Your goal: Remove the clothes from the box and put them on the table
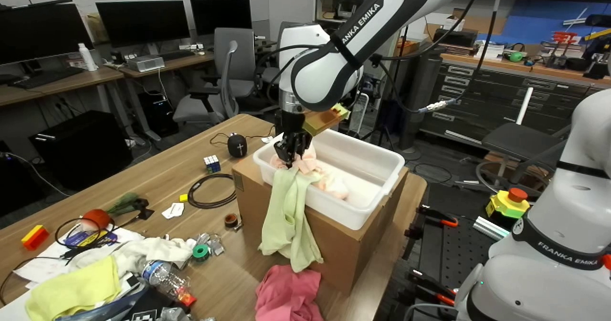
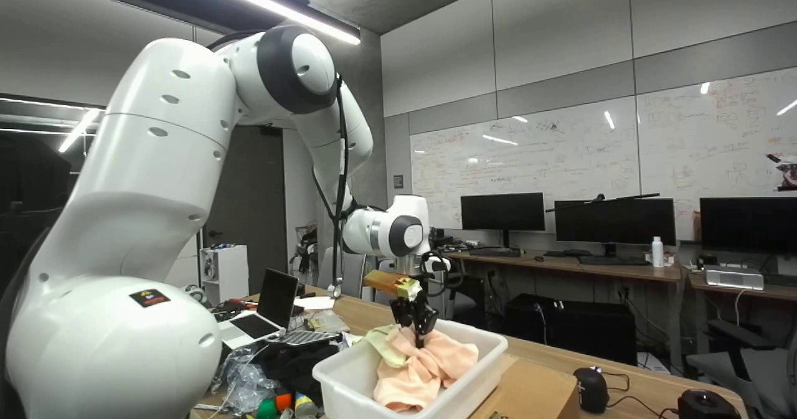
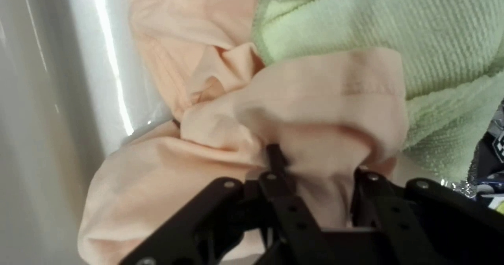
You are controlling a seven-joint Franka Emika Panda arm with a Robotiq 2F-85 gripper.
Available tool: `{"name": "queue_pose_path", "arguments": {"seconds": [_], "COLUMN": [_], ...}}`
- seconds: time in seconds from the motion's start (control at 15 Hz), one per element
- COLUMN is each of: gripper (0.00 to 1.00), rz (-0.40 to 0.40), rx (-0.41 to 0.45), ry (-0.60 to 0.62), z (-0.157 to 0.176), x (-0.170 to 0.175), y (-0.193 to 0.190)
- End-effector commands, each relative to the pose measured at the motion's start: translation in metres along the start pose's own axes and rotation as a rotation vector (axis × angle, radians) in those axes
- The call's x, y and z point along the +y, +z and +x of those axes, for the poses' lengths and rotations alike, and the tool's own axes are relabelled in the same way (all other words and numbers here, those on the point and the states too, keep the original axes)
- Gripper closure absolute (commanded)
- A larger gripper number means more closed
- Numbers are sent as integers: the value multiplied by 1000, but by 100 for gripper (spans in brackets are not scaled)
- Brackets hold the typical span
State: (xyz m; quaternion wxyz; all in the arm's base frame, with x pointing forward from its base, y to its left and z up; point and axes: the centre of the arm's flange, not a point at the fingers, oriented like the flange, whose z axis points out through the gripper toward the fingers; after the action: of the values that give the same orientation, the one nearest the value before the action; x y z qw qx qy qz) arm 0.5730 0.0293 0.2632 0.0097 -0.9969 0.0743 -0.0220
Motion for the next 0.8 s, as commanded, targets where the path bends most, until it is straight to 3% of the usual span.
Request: {"name": "queue_pose_path", "arguments": {"seconds": [0.0,0.13,0.27,0.73], "gripper": [89,93,90,90], "rz": [9,16,21,53], "rx": [32,44,82,366], "ry": [3,4,4,-27], "z": [5,4,4,-6], "x": [1,1,0,-9], "y": [-2,-6,-15,-91]}}
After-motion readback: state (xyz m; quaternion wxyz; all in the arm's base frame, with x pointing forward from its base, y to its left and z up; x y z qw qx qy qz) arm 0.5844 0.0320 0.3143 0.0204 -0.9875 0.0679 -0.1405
